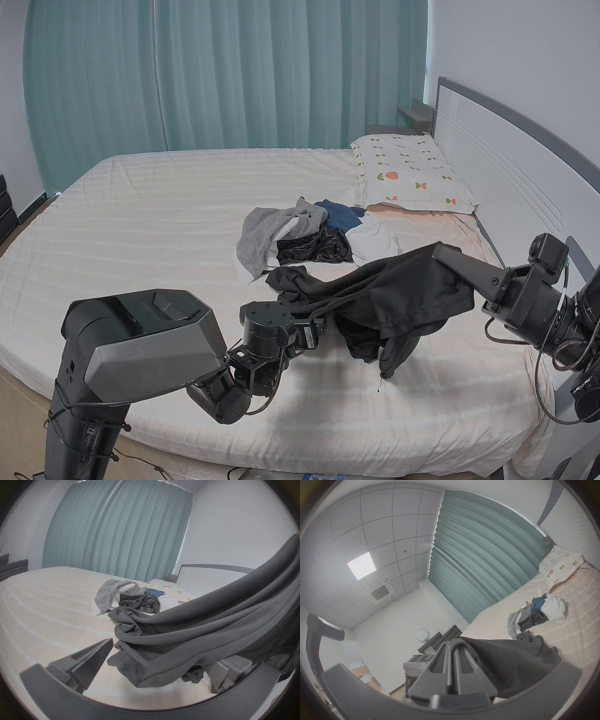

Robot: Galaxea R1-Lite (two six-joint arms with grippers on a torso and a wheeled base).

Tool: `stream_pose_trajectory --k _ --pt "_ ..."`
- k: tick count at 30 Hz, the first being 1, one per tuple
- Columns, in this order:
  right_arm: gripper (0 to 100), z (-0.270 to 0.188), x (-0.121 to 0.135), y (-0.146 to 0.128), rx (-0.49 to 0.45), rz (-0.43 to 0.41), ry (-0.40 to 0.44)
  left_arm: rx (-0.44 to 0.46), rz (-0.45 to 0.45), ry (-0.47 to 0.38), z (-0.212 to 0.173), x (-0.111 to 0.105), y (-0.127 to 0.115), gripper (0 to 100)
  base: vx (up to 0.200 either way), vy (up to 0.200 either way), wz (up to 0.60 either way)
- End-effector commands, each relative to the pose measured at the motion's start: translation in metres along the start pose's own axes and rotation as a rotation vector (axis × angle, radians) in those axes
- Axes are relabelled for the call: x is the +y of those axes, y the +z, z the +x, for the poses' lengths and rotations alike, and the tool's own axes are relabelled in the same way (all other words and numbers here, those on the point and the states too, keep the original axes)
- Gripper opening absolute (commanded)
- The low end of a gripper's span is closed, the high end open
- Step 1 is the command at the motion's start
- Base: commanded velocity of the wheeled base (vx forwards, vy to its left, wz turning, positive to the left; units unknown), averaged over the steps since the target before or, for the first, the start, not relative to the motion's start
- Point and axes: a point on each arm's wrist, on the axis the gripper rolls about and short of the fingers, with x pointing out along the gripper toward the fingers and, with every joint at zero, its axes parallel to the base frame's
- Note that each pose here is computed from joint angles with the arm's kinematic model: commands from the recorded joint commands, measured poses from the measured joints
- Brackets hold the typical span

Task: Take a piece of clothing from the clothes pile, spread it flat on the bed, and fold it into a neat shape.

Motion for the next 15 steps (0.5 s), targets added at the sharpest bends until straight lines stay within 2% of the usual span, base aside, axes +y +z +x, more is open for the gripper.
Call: stream_pose_trajectory --k 1,6,11,15 --pt "0 0.011 0.011 0.02 -0.043 -0.026 0.047 0.023 -0.026 0.041 0.005 0.016 -0.008 100 0.0 0.0 0.0" --pt "0 0.025 0.016 0.036 -0.065 -0.037 0.051 0.063 -0.035 0.064 0.013 0.026 -0.026 100 0.0 0.0 0.0" --pt "0 0.031 0.013 0.046 -0.074 -0.047 0.044 0.055 -0.045 0.067 0.02 0.029 -0.028 100 0.0 0.0 0.0" --pt "0 0.028 0.01 0.045 -0.062 -0.042 0.039 0.082 -0.035 0.077 0.023 0.032 -0.042 100 0.0 0.0 0.0"
